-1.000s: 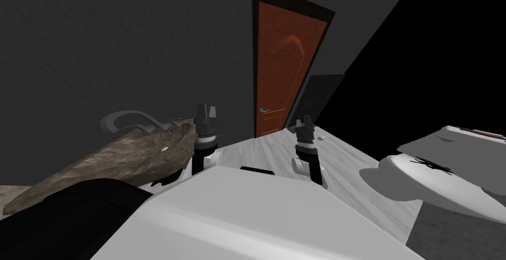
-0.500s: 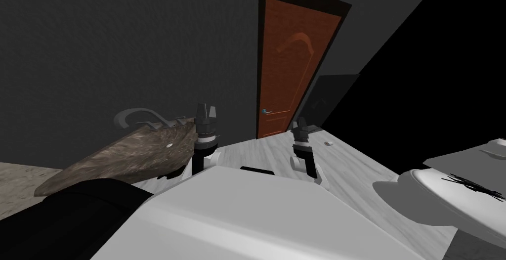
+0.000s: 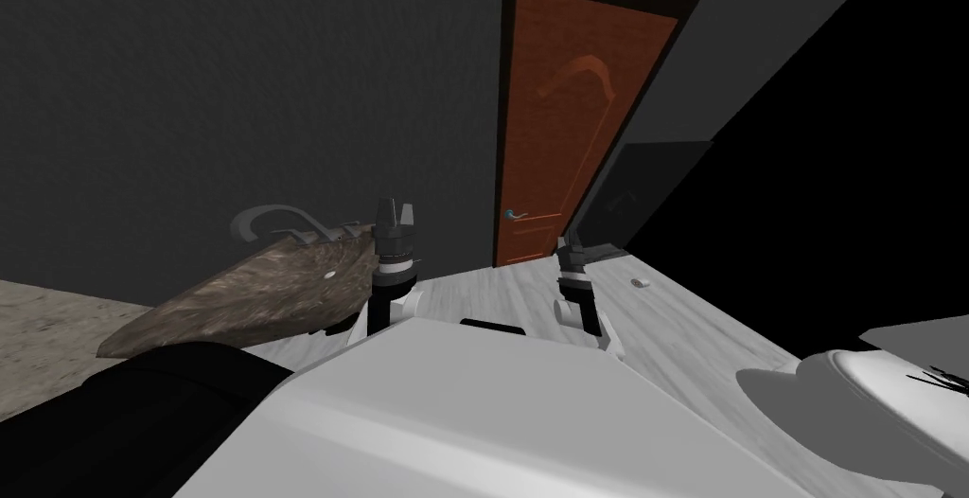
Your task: Pull the door open
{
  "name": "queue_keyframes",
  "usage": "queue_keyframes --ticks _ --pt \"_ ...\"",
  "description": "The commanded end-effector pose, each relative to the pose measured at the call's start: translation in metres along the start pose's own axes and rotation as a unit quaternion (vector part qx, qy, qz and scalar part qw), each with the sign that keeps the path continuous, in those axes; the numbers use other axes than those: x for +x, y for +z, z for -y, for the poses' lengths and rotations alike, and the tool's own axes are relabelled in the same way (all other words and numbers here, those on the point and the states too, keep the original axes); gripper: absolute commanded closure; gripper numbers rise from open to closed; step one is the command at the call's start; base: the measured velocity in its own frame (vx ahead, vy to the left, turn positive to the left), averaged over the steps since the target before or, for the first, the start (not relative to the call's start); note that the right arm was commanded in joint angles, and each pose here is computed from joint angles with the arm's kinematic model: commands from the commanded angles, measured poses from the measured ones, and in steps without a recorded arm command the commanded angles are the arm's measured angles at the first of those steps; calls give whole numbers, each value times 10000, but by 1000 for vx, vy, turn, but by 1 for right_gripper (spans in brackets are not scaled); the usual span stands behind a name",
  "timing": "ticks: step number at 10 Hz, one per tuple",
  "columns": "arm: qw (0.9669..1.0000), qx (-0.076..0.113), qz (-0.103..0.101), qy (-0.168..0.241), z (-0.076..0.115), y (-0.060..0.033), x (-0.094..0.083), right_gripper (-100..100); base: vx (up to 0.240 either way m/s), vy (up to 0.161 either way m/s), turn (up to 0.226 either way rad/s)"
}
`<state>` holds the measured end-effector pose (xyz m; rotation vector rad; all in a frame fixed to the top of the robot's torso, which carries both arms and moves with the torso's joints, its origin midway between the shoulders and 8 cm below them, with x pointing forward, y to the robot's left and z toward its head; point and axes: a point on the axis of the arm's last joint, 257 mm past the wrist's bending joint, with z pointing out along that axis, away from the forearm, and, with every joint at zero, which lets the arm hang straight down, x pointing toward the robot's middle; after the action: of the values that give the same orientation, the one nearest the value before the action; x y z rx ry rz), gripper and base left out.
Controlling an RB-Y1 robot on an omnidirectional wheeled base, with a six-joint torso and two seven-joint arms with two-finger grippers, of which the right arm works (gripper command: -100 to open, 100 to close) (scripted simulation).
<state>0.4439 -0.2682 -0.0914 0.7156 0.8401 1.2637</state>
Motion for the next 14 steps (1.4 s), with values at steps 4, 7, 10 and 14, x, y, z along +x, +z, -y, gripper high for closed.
queue_keyframes --ticks 4,7,10,14 --pt "9997 254 -25 51 326 -20 -16 -100 45 -27 94" --pt "9988 489 -36 97 612 -44 -30 -100 56 -38 141" --pt "9976 671 -36 141 844 -51 -53 -100 43 -34 103" --pt "9954 936 -26 185 1137 -104 -79 -100 35 -32 99"
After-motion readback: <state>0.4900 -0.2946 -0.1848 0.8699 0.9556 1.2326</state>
